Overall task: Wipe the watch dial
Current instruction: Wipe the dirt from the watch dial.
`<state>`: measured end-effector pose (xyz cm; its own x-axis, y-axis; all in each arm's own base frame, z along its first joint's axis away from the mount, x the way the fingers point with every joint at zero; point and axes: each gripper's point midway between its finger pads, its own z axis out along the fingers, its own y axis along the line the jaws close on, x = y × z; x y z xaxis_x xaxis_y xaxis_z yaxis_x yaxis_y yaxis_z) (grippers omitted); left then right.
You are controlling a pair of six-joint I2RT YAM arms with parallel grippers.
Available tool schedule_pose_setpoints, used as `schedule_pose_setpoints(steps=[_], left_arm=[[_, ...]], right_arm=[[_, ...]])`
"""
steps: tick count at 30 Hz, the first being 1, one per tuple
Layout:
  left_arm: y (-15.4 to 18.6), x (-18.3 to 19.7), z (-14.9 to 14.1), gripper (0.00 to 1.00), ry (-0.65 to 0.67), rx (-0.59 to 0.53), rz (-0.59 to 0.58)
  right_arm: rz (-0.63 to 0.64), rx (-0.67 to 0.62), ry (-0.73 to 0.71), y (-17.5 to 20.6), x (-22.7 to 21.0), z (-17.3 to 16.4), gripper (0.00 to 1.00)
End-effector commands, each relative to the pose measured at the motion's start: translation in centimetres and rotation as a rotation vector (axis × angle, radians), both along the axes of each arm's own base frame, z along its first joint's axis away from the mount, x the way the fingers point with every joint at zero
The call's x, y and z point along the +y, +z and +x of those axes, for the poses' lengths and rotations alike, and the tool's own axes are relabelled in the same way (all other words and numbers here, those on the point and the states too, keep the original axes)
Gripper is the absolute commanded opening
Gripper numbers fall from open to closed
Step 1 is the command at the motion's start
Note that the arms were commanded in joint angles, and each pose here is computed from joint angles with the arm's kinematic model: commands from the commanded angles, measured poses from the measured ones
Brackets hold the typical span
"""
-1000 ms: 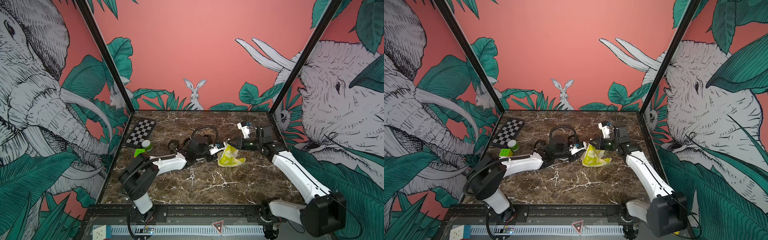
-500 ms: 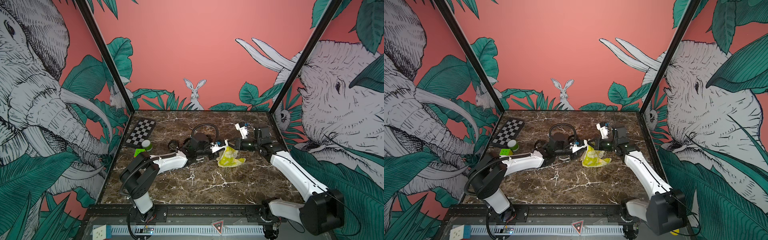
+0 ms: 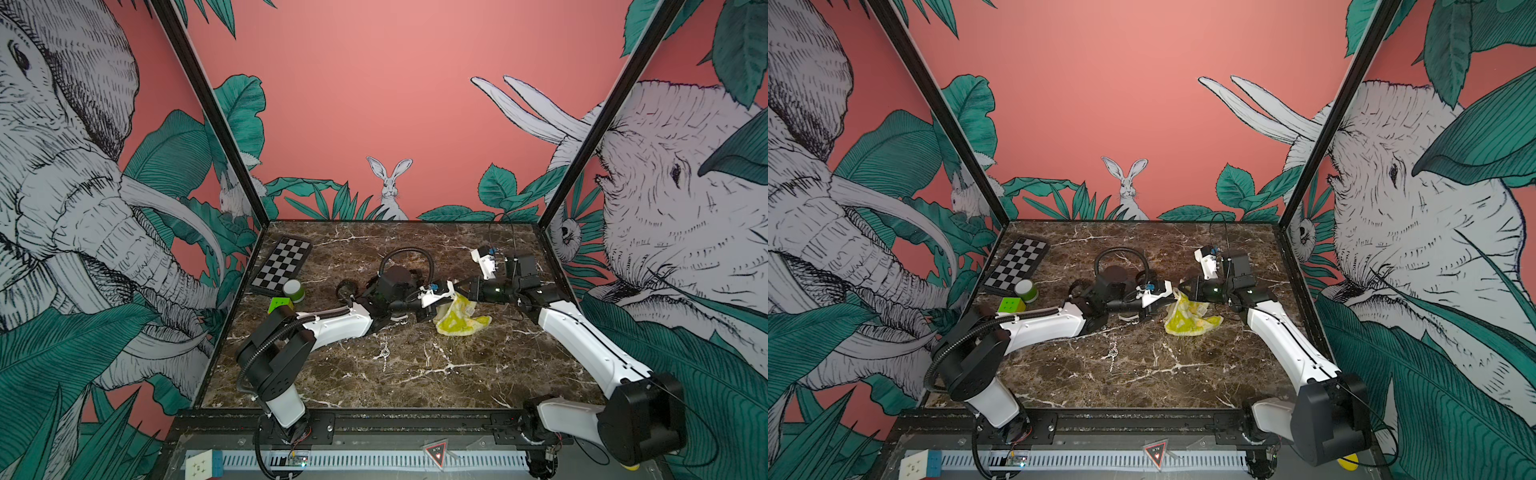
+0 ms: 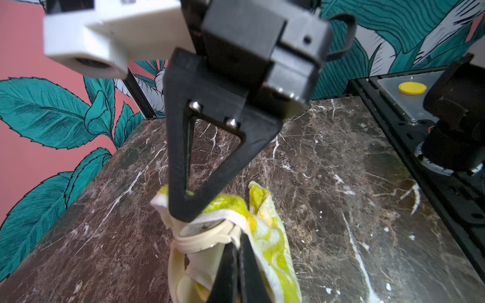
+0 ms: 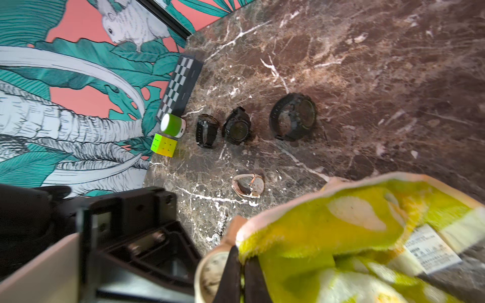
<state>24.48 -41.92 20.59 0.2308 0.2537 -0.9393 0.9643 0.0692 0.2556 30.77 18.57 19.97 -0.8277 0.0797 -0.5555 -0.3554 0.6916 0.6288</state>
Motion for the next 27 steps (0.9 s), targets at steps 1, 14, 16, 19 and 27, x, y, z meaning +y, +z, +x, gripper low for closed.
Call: schedule_pose_setpoints(steps=[1, 14, 16, 19, 27], left_arm=[[5.6, 0.5, -1.7, 0.0, -0.058, -0.116, -0.137], [1.4, 1.1, -2.0, 0.0, -0.059, -0.111, -0.048], [1.1, 1.0, -1.9, 0.0, -0.06, -0.109, -0.043], [0.9, 0.6, -1.5, 0.0, -0.061, -0.113, -0.04], [1.0, -0.5, -0.9, 0.0, -0.077, -0.12, -0.05]], right_arm=[[-0.063, 0.004, -0.028, -0.6, -1.3, -0.6, 0.0], [-0.039, -0.104, -0.036, 4.7, -2.7, -2.3, 0.0], [0.0, -0.123, -0.019, 5.7, -2.2, -2.7, 0.0], [0.056, -0.148, 0.01, 6.7, -1.4, -3.2, 0.0], [0.16, -0.187, 0.086, 8.1, 1.0, -4.0, 0.0]])
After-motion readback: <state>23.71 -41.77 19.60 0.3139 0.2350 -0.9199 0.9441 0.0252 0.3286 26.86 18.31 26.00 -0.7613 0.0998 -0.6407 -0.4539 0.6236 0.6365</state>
